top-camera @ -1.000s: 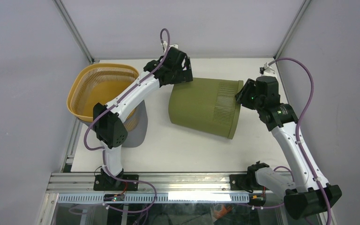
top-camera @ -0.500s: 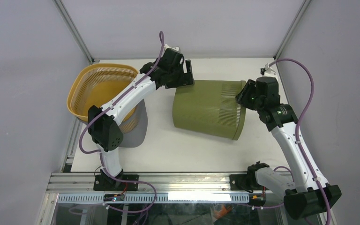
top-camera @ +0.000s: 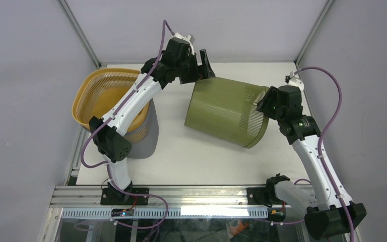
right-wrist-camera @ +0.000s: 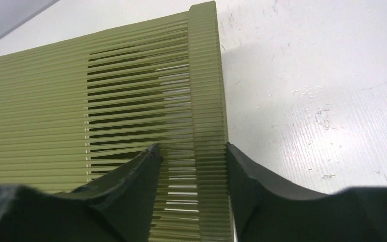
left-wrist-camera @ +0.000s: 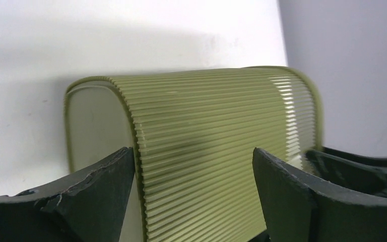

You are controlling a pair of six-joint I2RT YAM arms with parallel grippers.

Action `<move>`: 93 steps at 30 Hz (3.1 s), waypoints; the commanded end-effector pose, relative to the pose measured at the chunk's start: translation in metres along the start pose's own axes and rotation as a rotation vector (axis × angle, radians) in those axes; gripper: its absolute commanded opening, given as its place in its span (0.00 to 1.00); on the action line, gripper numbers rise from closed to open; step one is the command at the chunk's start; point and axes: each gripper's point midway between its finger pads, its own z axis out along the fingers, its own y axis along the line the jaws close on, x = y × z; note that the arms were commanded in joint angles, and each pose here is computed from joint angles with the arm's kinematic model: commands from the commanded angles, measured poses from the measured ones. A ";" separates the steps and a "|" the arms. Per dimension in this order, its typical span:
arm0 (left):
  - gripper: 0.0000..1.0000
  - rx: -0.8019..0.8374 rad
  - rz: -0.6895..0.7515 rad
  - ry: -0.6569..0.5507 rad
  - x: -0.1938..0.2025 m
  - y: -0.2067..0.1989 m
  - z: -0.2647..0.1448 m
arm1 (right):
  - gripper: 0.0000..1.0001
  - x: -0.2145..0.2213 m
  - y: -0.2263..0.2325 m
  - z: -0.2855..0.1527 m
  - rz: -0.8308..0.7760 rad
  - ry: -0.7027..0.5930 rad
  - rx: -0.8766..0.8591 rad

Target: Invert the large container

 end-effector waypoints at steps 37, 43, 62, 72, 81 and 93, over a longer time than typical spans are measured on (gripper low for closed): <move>0.89 0.712 0.126 0.105 0.041 -0.199 -0.004 | 0.87 0.051 -0.093 0.010 0.184 -0.041 0.465; 0.92 0.738 0.224 0.027 0.025 -0.205 -0.032 | 0.88 -0.004 -0.072 -0.021 0.117 -0.135 0.372; 0.99 0.355 0.325 -0.355 -0.064 -0.098 -0.167 | 0.87 -0.059 0.209 -0.195 -0.376 -0.107 -1.183; 0.99 0.103 0.226 -0.738 -0.115 -0.056 -0.279 | 0.87 0.068 0.288 -0.173 -0.706 0.132 -1.135; 0.99 -0.005 0.188 -0.761 -0.114 -0.031 -0.276 | 0.92 0.049 0.236 -0.057 -0.776 -0.008 -0.540; 0.99 0.116 0.252 -0.593 -0.086 -0.048 -0.231 | 0.93 -0.057 0.148 0.027 -0.483 -0.041 -0.186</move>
